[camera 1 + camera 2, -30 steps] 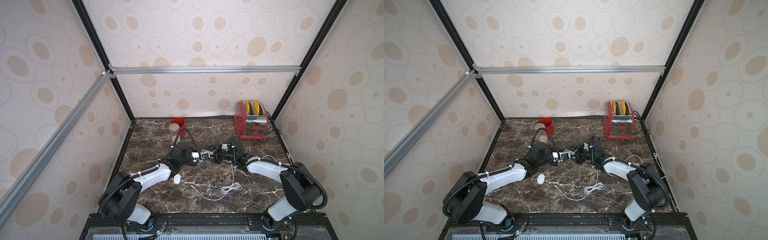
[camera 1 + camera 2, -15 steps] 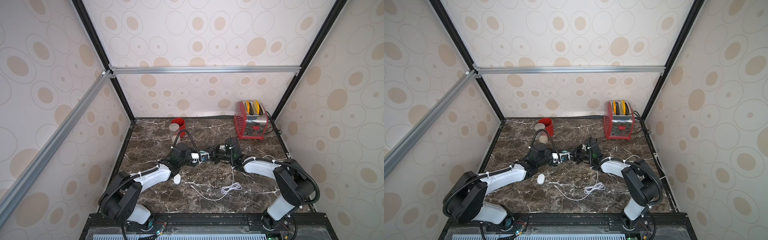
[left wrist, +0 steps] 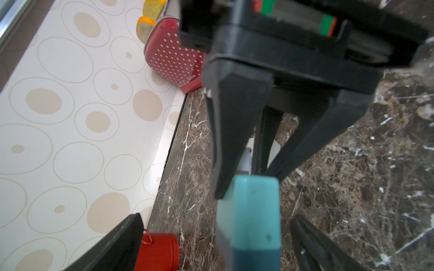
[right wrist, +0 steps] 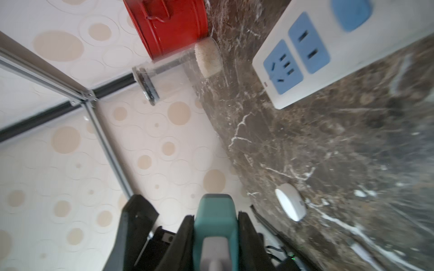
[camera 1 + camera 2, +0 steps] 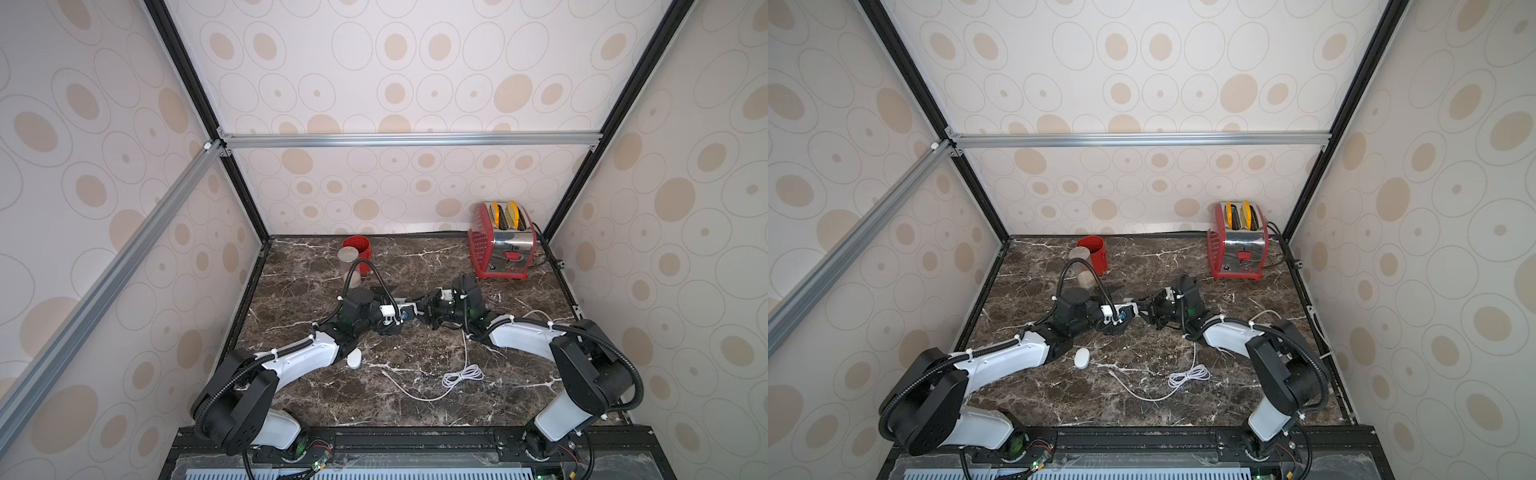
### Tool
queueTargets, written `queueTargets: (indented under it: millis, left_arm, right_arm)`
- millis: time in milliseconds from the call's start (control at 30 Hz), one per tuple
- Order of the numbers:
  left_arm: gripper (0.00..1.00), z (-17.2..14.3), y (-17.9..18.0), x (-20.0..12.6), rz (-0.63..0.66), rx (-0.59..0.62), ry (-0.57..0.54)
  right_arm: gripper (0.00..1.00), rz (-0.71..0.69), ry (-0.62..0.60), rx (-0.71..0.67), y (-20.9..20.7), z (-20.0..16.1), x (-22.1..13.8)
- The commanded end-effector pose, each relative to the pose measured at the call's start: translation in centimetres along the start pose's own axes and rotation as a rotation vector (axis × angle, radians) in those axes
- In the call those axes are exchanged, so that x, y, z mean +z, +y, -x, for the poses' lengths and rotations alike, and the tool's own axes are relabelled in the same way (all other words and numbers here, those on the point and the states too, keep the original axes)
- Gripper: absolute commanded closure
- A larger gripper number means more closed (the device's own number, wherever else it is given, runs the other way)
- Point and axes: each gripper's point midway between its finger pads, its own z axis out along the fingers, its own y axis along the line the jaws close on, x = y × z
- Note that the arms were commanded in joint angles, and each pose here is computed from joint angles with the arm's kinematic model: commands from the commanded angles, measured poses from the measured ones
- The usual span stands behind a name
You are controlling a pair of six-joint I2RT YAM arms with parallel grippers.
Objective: Charge the bluetooth headset
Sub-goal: Insert the charging cable into the plug, then insert the plug into the socket.
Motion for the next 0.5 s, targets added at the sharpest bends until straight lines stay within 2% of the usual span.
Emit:
queueTargets:
  millis: [0,100,267,467]
  left_arm:
    - [0.01,1.1,1.0,-1.5,0.058,-0.082,-0.041]
    - [0.01,0.4,2.1,-3.1,0.116,-0.202,-0.05]
    - [0.01,-2.0,5.2,-5.7,0.218,-0.504,-0.055]
    - [0.01,-4.3,6.4,-5.5,0.199,-0.731,-0.011]
  right_arm:
    - [1.0,-0.123,-0.078,-0.24,0.9,0.9,-2.4]
    - [1.0,-0.296,-0.118,-0.454,0.3,1.6,-3.8]
    - [1.0,-0.471,-0.133,-0.706,0.1,3.1,-4.2]
    - [1.0,-0.711,-0.132,-1.003,-0.2,4.1,-2.6]
